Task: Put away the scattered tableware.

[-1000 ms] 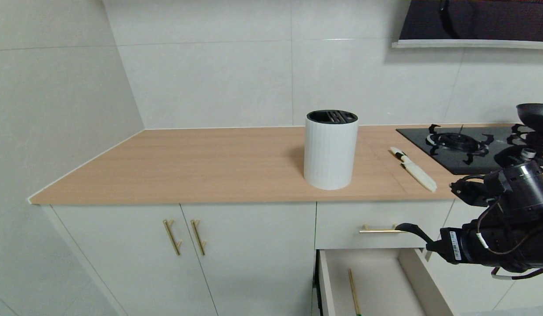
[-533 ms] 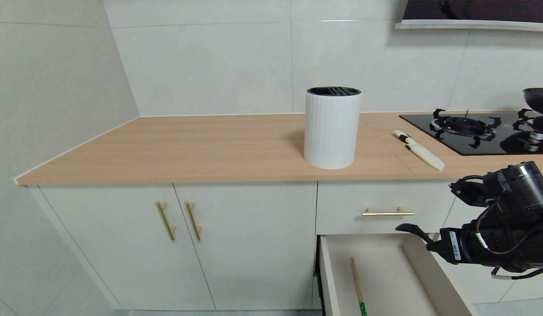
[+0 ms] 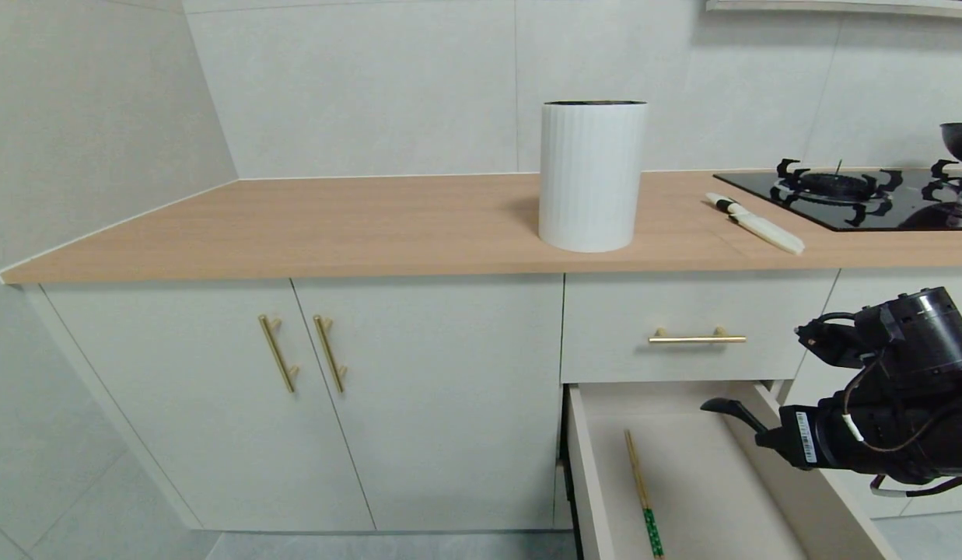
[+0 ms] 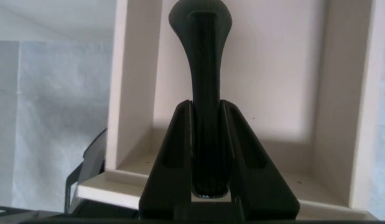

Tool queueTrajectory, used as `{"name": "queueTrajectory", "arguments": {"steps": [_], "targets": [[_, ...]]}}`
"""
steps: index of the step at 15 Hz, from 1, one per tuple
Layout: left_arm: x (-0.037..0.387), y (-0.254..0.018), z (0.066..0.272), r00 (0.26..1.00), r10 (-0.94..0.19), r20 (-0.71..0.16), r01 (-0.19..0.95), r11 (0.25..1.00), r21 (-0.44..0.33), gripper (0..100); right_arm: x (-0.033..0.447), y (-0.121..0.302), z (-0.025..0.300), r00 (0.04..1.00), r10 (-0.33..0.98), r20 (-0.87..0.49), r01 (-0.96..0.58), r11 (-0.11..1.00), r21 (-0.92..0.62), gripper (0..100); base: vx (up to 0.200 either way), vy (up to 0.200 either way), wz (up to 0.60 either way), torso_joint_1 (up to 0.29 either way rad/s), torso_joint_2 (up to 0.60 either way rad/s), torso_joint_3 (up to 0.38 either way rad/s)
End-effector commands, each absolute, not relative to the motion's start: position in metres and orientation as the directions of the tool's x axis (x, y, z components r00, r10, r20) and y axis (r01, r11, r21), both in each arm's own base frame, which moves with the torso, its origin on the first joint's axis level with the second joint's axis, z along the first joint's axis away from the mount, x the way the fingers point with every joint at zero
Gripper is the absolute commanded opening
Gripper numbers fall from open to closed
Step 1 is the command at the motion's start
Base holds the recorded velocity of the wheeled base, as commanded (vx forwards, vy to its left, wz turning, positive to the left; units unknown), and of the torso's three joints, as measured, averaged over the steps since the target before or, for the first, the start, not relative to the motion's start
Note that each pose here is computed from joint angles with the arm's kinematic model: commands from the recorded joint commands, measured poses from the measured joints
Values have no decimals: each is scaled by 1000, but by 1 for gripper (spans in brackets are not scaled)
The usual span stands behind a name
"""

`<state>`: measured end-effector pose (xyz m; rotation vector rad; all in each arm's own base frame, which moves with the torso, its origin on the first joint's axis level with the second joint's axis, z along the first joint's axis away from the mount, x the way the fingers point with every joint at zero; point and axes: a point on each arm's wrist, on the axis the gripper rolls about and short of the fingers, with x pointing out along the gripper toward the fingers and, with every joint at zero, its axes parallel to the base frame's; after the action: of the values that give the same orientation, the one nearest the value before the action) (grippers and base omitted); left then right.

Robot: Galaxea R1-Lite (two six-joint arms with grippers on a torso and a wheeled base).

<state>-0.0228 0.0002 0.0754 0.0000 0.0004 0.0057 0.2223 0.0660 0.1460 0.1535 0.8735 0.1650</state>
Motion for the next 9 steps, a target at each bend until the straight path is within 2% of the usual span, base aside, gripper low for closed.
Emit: {"name": "queueTrajectory", "arguments": {"steps": [1, 5, 9], "targets": [[-23, 0, 75, 1000, 6, 0, -6, 1000, 0, 100, 223, 66, 145, 628, 206, -750, -81, 976, 200, 0, 0, 0, 0, -134, 461, 330], [-23, 0, 75, 1000, 6, 0, -6, 1000, 0, 100, 222, 66, 145, 627, 206, -751, -81, 976, 200, 0, 0, 0, 0, -86, 386, 286], [-23, 0, 75, 1000, 6, 0, -6, 1000, 0, 100, 223, 66, 143, 621, 204, -757, -79, 977, 198, 0, 0, 0, 0, -16, 54, 39]]}}
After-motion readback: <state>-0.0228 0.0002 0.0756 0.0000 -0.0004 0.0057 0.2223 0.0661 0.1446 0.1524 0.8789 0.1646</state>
